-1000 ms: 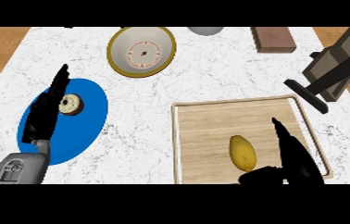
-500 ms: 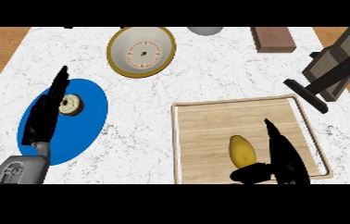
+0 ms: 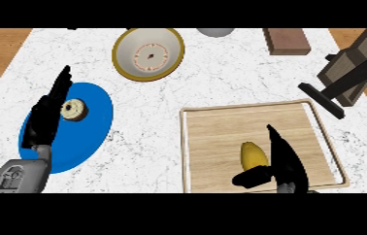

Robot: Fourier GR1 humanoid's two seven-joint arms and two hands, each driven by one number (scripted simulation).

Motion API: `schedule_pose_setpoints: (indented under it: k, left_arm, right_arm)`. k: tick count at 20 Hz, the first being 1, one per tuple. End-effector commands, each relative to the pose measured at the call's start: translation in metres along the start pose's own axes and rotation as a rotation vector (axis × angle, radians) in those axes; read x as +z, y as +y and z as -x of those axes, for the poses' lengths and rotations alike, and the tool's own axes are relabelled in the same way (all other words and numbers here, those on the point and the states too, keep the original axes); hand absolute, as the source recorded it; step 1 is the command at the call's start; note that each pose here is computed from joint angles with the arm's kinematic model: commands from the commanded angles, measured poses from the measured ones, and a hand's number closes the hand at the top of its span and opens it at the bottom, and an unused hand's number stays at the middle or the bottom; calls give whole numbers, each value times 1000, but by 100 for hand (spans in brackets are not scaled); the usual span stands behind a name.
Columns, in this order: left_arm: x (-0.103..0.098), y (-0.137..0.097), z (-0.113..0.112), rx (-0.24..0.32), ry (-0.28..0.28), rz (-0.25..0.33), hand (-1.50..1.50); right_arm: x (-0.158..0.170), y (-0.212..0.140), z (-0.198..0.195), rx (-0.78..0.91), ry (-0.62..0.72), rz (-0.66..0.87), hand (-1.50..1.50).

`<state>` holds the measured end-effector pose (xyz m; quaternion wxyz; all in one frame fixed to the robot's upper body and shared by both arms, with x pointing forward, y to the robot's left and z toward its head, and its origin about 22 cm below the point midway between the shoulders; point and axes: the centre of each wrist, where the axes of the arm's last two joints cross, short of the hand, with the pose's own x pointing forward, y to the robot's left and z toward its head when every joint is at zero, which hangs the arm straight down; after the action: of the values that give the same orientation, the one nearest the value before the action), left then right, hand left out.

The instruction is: Pick the lemon from the tray and place it in the tiered basket

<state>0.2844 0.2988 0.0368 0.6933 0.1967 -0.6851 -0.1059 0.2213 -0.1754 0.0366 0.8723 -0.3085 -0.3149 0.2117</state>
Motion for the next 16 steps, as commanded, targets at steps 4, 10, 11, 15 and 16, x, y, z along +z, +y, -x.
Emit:
schedule_pose_setpoints:
  k: [4,10,11,15,16]
  left_arm:
    - [-1,6,0,2,-10,-10,0]
    - [-1,-11,3,-5,-13,-12,0]
    - [4,-7,5,2,7,-16,0]
    - [12,-9,12,15,-6,-9,0]
    - [-1,1,7,7,6,9,0]
  right_arm:
    - [3,9,-7,25,173,-103,150]
    - [5,12,-32,225,56,-64,150]
    - [-5,21,-3,227,67,-82,150]
    - [11,13,-32,53,60,-76,150]
    - [0,21,-13,25,60,-80,150]
